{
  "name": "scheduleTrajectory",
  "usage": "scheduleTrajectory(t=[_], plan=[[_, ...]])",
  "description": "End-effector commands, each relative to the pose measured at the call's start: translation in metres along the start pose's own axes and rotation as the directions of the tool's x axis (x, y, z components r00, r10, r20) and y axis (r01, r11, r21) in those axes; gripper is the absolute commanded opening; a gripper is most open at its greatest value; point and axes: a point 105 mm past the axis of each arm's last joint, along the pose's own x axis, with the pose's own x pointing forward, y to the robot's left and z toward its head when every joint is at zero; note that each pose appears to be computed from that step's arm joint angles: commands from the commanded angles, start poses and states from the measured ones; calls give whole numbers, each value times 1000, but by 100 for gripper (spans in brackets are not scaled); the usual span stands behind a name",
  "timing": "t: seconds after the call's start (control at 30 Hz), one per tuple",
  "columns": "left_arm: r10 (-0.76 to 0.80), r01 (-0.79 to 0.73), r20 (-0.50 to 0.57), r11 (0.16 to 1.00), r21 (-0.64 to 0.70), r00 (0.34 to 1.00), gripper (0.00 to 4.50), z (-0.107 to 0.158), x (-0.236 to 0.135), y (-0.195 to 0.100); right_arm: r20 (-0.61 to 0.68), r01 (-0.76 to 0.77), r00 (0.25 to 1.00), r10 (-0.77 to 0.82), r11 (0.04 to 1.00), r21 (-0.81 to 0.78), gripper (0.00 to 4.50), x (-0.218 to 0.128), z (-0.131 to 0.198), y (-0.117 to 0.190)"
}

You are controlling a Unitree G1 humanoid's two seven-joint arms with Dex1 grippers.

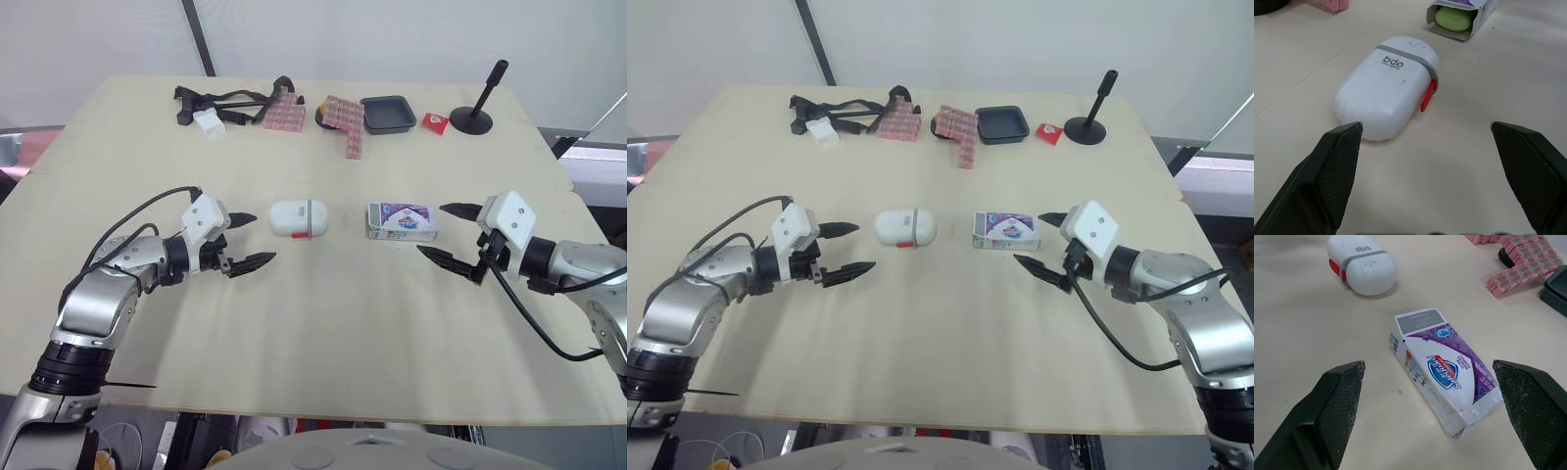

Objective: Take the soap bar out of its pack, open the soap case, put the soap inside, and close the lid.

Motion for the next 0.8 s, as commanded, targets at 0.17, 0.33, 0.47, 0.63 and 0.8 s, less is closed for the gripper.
scheduleTrajectory(t=[0.17, 0.33, 0.47, 0.63, 0.8], plan=[[39, -41, 21, 994, 97, 999, 446, 11, 1, 9, 34, 46, 998, -46, 999, -9, 450, 9, 10, -13], [42, -46, 46, 994, 95, 998, 446, 12, 4, 8, 8, 40, 999, -40, 999, 25, 450, 11, 4, -12], [26, -32, 56, 993, 110, 998, 446, 15, 6, 6, -7, 31, 999, -31, 999, 27, 450, 8, 4, -15], [49, -56, 64, 992, 110, 997, 446, 15, 4, 10, 0, 33, 999, -33, 999, -2, 450, 9, 11, -24], [42, -49, 65, 992, 112, 997, 446, 15, 3, 7, -37, -7, 999, 4, 998, -57, 450, 18, 19, -37]])
